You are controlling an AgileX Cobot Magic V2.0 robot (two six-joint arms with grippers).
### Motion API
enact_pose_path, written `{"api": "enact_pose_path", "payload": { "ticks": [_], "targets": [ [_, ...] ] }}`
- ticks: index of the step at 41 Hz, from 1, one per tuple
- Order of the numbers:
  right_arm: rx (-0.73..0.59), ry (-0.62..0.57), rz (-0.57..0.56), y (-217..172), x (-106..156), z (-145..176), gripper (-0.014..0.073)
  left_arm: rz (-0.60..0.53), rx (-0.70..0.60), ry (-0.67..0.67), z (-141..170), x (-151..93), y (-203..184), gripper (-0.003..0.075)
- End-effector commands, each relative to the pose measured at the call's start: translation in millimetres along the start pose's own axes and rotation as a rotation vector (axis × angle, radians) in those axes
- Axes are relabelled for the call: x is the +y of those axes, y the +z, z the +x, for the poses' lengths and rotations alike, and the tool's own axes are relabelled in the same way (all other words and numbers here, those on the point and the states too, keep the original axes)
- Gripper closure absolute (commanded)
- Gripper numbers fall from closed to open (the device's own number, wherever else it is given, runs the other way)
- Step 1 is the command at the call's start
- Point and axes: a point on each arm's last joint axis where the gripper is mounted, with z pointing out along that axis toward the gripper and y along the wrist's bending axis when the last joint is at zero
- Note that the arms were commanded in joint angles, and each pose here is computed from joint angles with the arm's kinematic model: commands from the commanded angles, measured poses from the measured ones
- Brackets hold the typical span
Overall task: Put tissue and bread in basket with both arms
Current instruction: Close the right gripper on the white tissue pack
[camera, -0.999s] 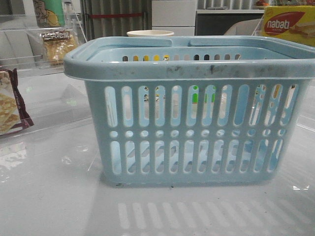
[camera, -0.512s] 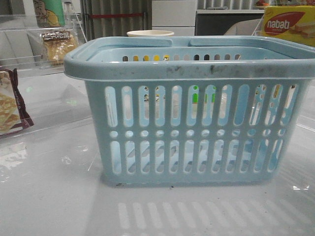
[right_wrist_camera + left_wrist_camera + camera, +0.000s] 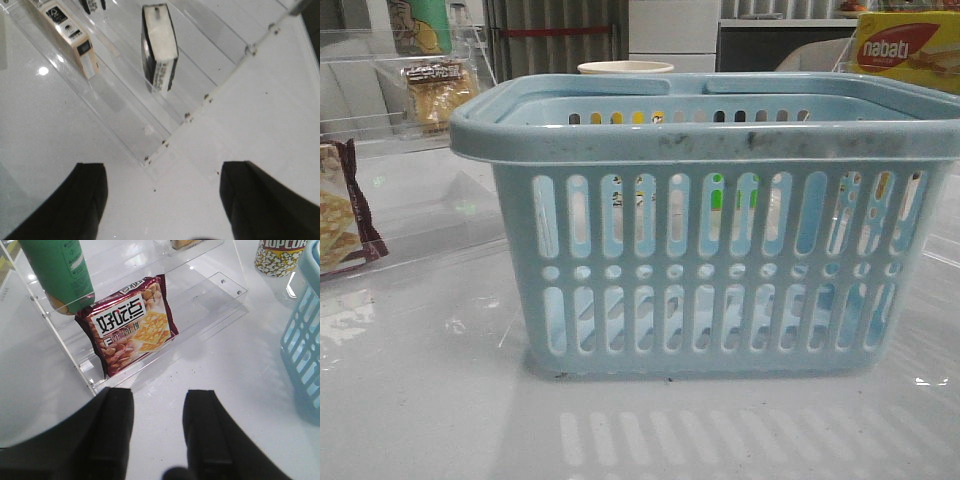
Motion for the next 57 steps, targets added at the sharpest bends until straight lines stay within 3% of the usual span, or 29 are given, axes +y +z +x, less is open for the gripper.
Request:
{"api": "enact_pose_path", "payload": {
  "ticks": [1, 19, 25, 30, 37, 48, 57],
  "targets": [
    [-0.115, -0.005, 0.013, 0, -3, -30, 0.0016, 0.006, -0.098, -0.013, -15, -1, -4, 0.0449],
    [-0.102, -0.02, 0.008, 77, 2, -54, 0.0039, 0.006, -0.098, -0.013, -15, -1, -4, 0.057],
    [-0.132, -0.05, 0.016, 95, 2, -55, 0.0106, 0.006, -0.098, -0.013, -15, -1, -4, 0.0605],
    [-0.155, -0.06, 0.018, 98, 3, -56, 0.0219, 0.006, -0.098, -0.013, -15, -1, -4, 0.0631],
    [-0.192, -0.058, 0.02, 83, 2, -62, 0.0341, 0.006, -0.098, -0.013, -15, -1, -4, 0.063],
    [-0.262, 0.005, -0.02, 9, 5, -70, 0.0342, 0.006, -0.098, -0.013, -15, -1, -4, 0.063],
    [-0.352, -0.033, -0.106, -72, 31, -66, 0.0342, 0.006, -0.098, -0.013, -15, -1, -4, 0.063]
  ]
}}
